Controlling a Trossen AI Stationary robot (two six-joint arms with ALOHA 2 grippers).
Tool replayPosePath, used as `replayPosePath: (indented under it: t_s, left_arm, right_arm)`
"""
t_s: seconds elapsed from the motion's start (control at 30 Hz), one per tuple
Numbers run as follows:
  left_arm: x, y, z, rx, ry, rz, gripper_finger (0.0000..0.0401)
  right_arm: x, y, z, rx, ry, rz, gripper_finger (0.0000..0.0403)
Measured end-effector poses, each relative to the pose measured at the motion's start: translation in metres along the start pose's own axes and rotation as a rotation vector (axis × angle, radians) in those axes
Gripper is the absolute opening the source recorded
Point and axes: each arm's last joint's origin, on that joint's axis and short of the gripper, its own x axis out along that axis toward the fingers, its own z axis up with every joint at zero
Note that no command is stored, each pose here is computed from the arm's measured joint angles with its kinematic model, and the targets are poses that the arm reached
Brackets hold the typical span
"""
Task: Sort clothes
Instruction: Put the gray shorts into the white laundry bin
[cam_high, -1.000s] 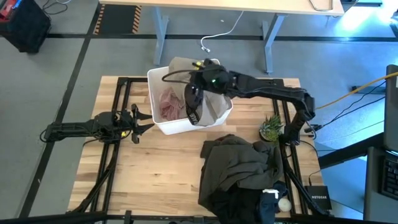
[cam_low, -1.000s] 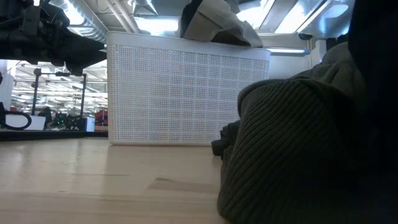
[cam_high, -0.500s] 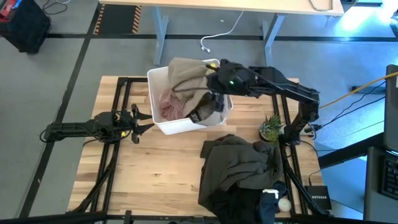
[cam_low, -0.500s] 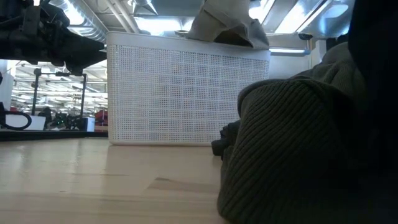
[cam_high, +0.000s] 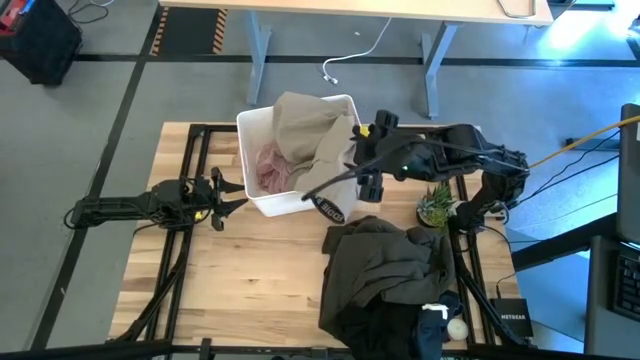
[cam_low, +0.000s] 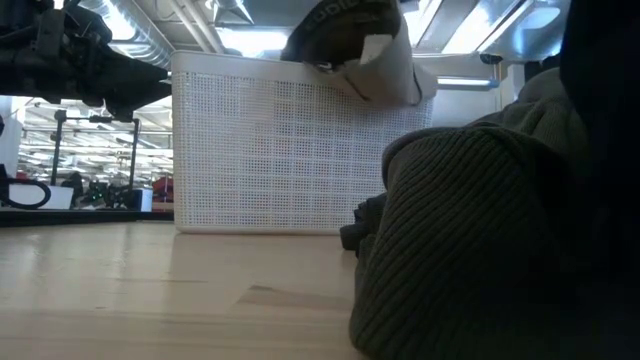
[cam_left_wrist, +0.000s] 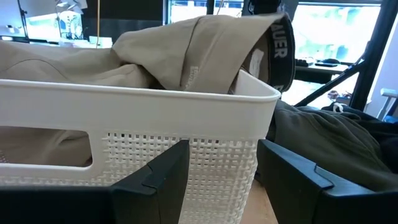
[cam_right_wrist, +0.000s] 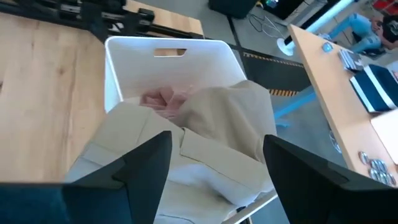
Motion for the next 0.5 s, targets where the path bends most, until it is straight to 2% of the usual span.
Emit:
replayPosePath:
  t_s: [0.2, 0.37, 0.5]
  left_arm:
    - [0.0, 0.0, 0.0, 0.0, 0.001, 0.0, 0.0184]
    - [0.0, 0.0, 0.0, 0.0, 0.0, 0.0, 0.0184]
    - [0.0, 0.0, 0.0, 0.0, 0.0, 0.001, 0.0184]
  right_arm:
    - [0.001, 0.003, -0.005, -0.018, 0.048, 0.028, 0.027]
    - [0.005, 0.008, -0.018, -0.012, 0.171, 0.082, 0.027]
    - [0.017, 0.024, -0.03, -0.038, 0.278, 0.097, 0.027]
